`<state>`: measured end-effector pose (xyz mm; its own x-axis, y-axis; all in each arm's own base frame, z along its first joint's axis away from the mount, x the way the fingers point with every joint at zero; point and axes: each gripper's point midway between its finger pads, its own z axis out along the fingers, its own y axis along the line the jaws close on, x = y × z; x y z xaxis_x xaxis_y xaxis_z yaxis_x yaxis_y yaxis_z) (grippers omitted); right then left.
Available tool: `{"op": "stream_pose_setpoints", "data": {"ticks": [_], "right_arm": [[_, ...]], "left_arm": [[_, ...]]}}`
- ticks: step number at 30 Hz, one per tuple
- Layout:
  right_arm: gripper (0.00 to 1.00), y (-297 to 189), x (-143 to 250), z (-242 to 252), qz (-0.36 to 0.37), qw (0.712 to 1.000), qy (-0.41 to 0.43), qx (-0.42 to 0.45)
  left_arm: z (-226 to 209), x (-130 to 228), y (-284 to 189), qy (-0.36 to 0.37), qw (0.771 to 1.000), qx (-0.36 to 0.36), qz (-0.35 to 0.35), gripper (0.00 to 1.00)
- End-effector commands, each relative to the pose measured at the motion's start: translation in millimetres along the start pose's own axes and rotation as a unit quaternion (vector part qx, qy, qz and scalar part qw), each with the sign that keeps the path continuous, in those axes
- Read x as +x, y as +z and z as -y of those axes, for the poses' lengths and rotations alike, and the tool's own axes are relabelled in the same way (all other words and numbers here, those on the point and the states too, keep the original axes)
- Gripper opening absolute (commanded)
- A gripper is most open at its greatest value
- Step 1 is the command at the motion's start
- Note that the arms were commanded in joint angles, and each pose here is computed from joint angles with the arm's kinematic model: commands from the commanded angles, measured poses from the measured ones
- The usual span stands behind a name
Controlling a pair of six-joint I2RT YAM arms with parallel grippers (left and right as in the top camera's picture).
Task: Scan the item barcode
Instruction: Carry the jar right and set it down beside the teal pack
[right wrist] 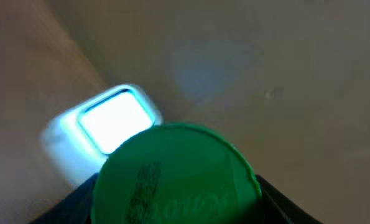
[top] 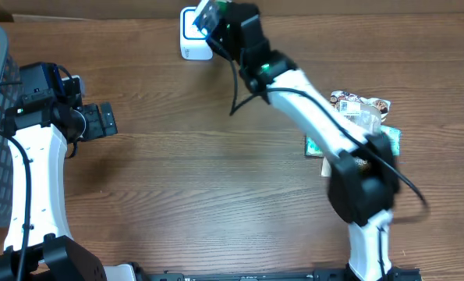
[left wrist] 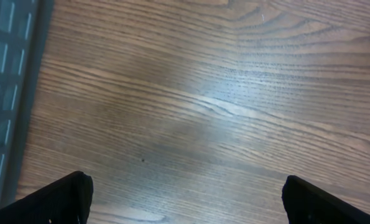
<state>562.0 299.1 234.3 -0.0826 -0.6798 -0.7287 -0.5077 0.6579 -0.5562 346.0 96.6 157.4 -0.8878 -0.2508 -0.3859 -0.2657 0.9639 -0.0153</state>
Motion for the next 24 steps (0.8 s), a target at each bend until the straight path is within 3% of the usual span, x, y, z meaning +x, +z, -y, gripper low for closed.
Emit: {"op": "stream_pose_setpoints", "data": {"ticks": [1, 6, 7, 14, 24], "right_arm": [[0.29, -91, -53, 23, 0.03, 0.979, 0.191, -0.06], [0.27, -144, -24, -5, -0.055, 0.956, 0.229, -0.172], [0.27, -156, -2, -13, -0.104, 0.948, 0.233, -0.192], [0.27, -165, 94, -35, -0.263, 0.909, 0.249, -0.208], [0.27, -137, 200, -33, -0.316, 0.886, 0.299, -0.16]], "left_arm": [[1, -3, -2, -0.003, 1.0, 0.004, 0.004, 1.0], [1, -3, -1, -0.003, 1.0, 0.004, 0.004, 1.0], [1, -3, -2, -0.003, 1.0, 0.004, 0.004, 0.99], [1, -3, -2, -0.003, 1.0, 0.004, 0.004, 0.99], [1, -3, -2, -0.003, 1.0, 0.004, 0.004, 1.0]]}}
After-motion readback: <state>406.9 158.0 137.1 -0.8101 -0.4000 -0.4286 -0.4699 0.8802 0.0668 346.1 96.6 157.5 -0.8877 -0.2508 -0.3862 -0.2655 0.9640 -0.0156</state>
